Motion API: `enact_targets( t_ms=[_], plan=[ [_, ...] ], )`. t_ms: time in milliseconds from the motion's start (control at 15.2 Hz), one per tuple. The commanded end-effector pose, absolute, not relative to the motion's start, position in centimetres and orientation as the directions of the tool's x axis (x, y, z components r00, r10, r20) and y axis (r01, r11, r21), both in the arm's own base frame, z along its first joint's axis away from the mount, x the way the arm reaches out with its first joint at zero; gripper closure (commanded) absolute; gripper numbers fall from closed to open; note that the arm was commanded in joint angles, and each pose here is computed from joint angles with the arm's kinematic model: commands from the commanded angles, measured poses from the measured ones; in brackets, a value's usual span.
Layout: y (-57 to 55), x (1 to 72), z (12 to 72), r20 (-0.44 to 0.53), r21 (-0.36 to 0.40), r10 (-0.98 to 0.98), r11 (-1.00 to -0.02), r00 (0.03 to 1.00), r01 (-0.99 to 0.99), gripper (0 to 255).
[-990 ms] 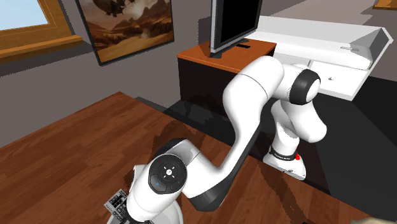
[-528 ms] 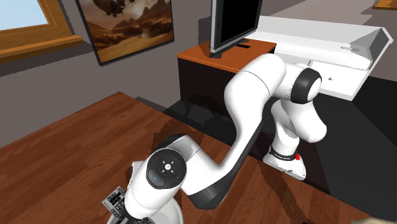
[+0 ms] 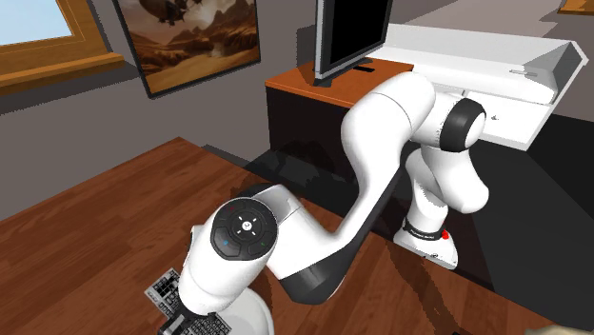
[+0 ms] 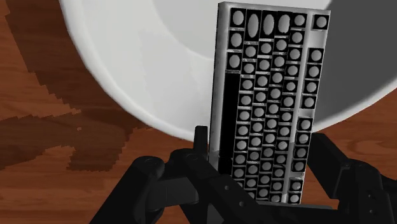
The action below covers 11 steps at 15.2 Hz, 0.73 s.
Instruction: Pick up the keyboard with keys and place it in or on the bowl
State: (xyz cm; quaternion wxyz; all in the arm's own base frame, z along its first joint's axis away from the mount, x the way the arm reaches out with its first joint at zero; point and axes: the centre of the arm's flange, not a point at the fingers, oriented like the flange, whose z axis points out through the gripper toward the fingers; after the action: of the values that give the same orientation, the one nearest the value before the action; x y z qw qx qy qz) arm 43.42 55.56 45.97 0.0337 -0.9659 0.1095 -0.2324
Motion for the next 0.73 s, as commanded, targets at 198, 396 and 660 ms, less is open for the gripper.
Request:
enact_targets(
  t_ms=[198,396,660],
  plan=[
    [55.5,43.4,48.6,0.441,-0.116,-0.227,-0.974,0.868,-0.196,255],
    [55.5,43.4,50.2,0.441,-0.116,-0.227,-0.974,0.868,-0.196,255],
    [55.5,43.4,52.3,0.441,-0.116,-0.227,-0.974,0.868,-0.196,255]
  ],
)
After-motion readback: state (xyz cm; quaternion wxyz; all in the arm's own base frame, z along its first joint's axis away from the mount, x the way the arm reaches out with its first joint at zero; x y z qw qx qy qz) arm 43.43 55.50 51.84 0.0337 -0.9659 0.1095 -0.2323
